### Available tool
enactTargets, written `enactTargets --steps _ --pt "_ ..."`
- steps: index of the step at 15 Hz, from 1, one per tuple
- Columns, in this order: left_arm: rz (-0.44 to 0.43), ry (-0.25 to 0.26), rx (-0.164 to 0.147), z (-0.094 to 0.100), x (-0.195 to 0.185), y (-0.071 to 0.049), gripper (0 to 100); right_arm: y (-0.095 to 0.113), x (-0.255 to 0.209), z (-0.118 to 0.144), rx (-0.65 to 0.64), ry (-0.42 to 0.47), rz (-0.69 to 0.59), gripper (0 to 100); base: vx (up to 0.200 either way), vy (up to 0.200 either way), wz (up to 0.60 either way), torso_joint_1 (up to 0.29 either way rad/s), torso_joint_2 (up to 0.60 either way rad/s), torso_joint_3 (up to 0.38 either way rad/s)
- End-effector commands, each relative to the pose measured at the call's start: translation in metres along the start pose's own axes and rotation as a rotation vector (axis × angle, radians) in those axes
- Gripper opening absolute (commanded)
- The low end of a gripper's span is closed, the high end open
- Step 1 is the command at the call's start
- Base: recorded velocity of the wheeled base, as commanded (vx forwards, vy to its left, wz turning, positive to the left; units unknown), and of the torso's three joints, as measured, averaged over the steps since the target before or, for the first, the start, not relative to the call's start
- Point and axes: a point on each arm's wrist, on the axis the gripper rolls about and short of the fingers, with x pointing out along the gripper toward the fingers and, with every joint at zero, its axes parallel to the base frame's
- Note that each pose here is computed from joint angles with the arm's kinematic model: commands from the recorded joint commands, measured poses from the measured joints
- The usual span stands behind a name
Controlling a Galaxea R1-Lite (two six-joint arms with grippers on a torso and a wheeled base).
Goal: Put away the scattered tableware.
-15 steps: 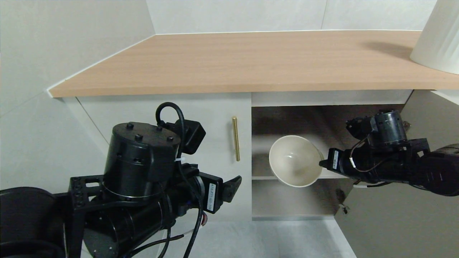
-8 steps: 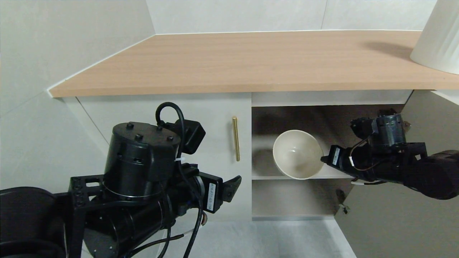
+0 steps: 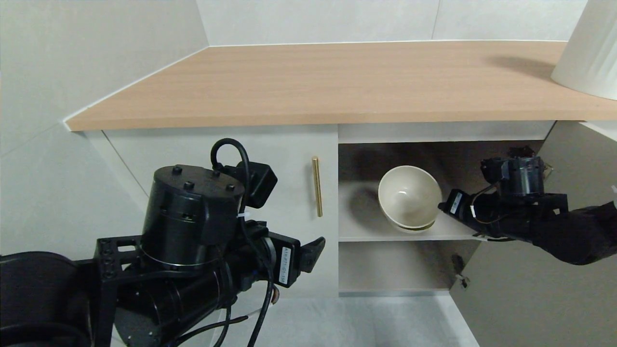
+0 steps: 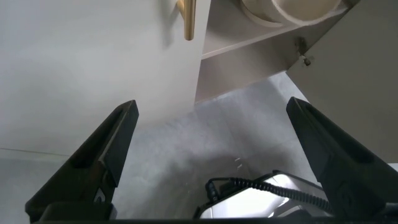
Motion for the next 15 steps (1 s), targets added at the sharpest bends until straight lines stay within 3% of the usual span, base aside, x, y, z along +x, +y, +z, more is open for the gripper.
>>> enactTargets --steps 1,15 --pt "0.001 0.002 0.0 0.0 0.001 0.0 100 -0.004 0.006 0.0 0.007 -0.011 -0.023 0 0.0 0.0 0.0 0.0 0.0 0.0" --pt "0.002 0.003 -0.001 -0.001 0.0 0.0 100 -0.027 0.048 -0.002 0.029 -0.072 -0.134 0 0.0 0.0 0.0 0.0 0.0 0.0"
